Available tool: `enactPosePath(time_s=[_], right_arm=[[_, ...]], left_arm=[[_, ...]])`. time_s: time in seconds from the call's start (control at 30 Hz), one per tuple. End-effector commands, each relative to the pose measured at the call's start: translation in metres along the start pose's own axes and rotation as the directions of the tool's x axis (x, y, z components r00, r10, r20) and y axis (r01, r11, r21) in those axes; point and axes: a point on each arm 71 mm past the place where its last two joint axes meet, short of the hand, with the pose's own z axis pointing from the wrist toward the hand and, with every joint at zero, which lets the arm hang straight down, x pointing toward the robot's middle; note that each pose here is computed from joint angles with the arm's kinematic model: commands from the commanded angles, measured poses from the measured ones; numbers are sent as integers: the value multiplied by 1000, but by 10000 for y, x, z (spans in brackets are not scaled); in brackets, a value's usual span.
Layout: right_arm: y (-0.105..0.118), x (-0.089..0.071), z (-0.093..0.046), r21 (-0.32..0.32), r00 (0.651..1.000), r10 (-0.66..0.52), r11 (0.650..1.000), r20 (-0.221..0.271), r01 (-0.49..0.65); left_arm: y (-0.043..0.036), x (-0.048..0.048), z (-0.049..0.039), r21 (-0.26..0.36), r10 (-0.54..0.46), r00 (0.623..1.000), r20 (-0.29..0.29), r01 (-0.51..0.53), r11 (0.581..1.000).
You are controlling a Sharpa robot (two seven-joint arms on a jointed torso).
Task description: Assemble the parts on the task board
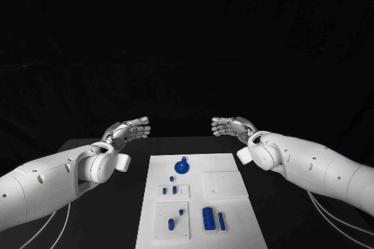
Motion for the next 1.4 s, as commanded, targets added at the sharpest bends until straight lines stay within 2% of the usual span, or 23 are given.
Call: enactPosePath(time_s=[0.03, 0.2, 0.3, 0.43, 0.53, 0.77, 0.97, 1.4], right_arm=[[0, -6, -17, -4, 1000, 3, 1000, 10, -3], [-23, 94, -84, -22, 999, 40, 999, 36, -39], [-50, 211, -173, -40, 994, 82, 996, 67, -80], [-88, 388, -332, -59, 983, 145, 989, 116, -138], [-119, 555, -507, -67, 966, 198, 980, 166, -189], [-155, 829, -854, -57, 930, 267, 964, 252, -261], [-160, 927, -998, -45, 916, 284, 958, 284, -283], [-161, 935, -1009, -44, 915, 285, 958, 287, -284]], left_arm=[[16, 31, -12, 0, -1, 1000, 2, 1, 1000], [94, 127, -86, 2, -9, 1000, 26, 9, 1000], [176, 239, -180, 4, -16, 998, 55, 16, 1000], [286, 411, -341, 7, -25, 995, 101, 24, 1000], [367, 565, -505, 9, -29, 989, 143, 28, 1000], [445, 775, -759, 9, -30, 979, 203, 28, 1000], [458, 826, -827, 8, -28, 975, 218, 27, 1000], [458, 826, -827, 8, -28, 975, 218, 27, 1000]])
